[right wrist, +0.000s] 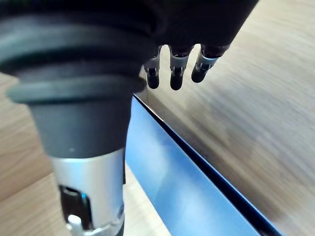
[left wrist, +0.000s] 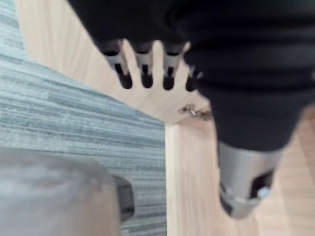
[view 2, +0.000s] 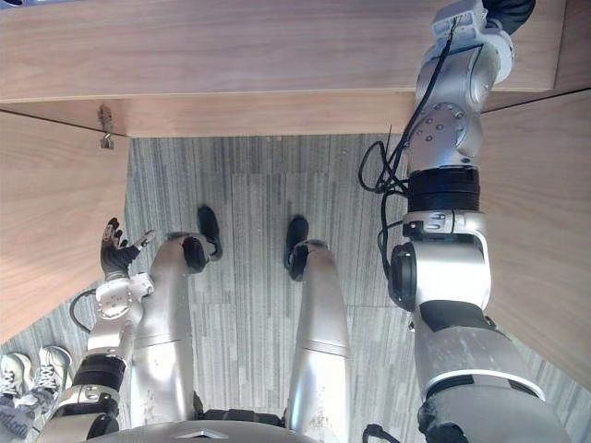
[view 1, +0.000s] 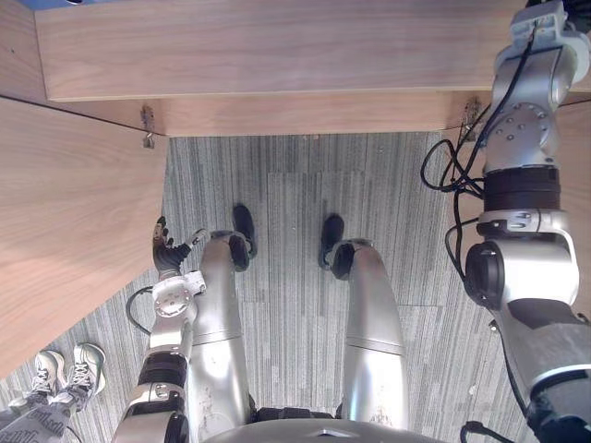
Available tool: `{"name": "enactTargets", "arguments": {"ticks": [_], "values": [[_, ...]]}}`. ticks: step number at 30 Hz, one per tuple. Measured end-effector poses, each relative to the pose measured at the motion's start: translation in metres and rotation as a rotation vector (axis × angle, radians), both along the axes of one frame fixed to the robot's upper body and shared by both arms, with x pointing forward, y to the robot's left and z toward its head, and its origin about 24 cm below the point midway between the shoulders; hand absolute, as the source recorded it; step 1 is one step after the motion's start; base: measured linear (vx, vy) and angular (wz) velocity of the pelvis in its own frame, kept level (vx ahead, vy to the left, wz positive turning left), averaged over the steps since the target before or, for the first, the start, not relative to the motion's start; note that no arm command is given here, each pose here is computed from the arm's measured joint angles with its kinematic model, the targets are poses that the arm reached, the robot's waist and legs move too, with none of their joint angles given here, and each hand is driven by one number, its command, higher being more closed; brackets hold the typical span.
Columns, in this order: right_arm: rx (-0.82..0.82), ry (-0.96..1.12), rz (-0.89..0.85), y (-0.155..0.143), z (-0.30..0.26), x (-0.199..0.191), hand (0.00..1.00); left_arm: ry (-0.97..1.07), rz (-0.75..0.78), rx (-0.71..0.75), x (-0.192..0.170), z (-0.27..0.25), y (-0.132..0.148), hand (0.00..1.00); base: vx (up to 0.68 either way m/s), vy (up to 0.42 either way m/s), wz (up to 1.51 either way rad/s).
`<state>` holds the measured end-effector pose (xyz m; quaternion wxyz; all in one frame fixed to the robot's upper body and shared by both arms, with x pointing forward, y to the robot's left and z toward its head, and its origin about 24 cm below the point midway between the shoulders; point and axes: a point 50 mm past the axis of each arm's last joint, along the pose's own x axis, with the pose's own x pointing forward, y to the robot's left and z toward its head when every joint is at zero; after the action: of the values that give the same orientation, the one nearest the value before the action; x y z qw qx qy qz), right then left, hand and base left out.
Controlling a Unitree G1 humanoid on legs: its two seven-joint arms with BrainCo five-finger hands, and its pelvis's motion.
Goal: Walk over to the cabinet, pick up the folder, carry it to the office cabinet, place the folder inside the office cabinet, then close the office cabinet door
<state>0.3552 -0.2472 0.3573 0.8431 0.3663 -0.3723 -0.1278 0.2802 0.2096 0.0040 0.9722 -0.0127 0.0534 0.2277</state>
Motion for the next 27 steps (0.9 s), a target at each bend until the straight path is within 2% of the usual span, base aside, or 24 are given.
{"name": "enactTargets", "arguments": {"ticks": [16,19,23,27], "values": [[-0.062,0.100,0.064,-0.001,-0.034,0.015,0.00,0.045,-0.050,-0.006,0.015,0.001,-0.003,0.00,-0.02,0.000,-0.05],[-0.122,0.113,0.068,-0.003,-0.035,0.015,0.00,0.045,-0.074,0.000,0.015,0.001,-0.003,0.00,0.00,0.000,0.00],[-0.349,0.179,0.035,-0.007,-0.035,0.016,0.00,0.047,-0.110,0.016,0.016,0.002,-0.004,0.00,-0.01,0.005,-0.02],[-0.507,0.241,0.011,-0.007,-0.039,0.019,0.00,0.050,-0.141,0.023,0.017,0.002,-0.010,0.00,-0.02,0.000,-0.03]]}}
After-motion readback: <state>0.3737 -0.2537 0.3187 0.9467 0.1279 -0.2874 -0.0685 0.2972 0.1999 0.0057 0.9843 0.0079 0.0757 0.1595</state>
